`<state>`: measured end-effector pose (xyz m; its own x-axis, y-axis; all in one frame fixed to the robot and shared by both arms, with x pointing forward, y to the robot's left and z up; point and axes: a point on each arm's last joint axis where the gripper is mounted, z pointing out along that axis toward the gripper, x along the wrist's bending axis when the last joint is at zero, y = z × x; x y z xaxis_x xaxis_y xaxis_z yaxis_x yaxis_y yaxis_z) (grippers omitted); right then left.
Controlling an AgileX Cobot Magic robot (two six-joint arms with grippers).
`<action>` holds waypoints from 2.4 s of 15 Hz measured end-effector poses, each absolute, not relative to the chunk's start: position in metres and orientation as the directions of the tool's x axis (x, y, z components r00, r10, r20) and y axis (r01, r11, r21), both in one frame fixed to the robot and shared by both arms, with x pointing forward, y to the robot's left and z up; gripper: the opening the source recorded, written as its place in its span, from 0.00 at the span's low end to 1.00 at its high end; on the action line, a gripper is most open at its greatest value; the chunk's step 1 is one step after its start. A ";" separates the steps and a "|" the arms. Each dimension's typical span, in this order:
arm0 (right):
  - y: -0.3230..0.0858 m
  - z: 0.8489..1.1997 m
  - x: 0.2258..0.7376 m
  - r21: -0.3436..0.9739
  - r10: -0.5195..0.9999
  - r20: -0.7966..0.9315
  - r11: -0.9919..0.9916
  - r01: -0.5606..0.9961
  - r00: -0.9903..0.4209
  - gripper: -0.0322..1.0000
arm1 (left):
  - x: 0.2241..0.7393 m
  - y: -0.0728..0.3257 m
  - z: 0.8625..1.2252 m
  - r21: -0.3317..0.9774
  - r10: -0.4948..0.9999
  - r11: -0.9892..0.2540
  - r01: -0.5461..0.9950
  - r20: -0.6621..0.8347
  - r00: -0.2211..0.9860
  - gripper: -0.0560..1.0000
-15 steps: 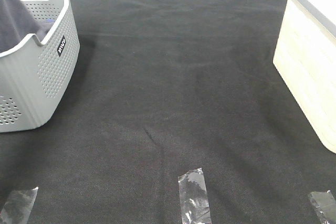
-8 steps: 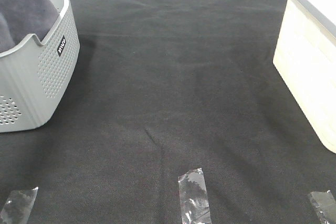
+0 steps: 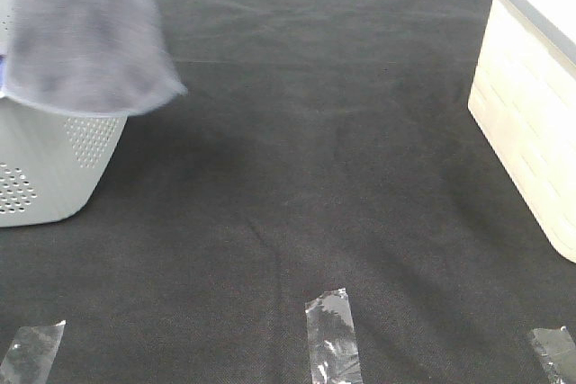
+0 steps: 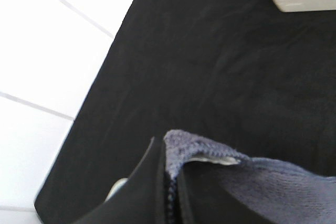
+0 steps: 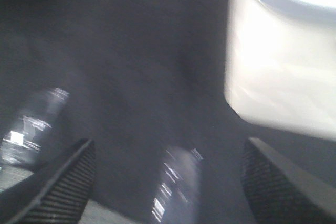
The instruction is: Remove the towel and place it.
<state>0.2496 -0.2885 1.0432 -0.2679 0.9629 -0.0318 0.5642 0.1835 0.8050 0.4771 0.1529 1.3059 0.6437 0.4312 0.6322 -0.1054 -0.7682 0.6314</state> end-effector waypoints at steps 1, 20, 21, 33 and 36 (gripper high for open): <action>-0.279 1.050 0.261 0.825 0.936 -0.017 0.212 0.524 -0.351 0.76 | 0.471 0.142 1.308 0.624 0.404 -0.767 -0.152 0.652 0.641 0.05; -0.181 1.031 0.470 0.944 0.120 0.279 0.145 0.295 -0.953 0.76 | 0.427 0.082 1.317 0.616 0.268 -0.671 -0.412 0.720 0.640 0.05; -0.170 1.028 0.466 0.940 0.080 0.292 0.160 0.302 -0.953 0.76 | 0.433 0.075 1.311 0.611 0.263 -0.677 -0.411 0.722 0.639 0.05; -0.162 1.022 0.473 0.932 0.188 0.272 0.195 0.307 -0.944 0.42 | 0.446 0.058 1.300 0.628 0.274 -0.671 -0.394 0.703 0.656 0.05; -0.162 1.022 0.473 0.931 0.193 0.270 0.197 0.307 -0.943 0.24 | 0.446 0.058 1.300 0.633 0.278 -0.669 -0.390 0.700 0.658 0.05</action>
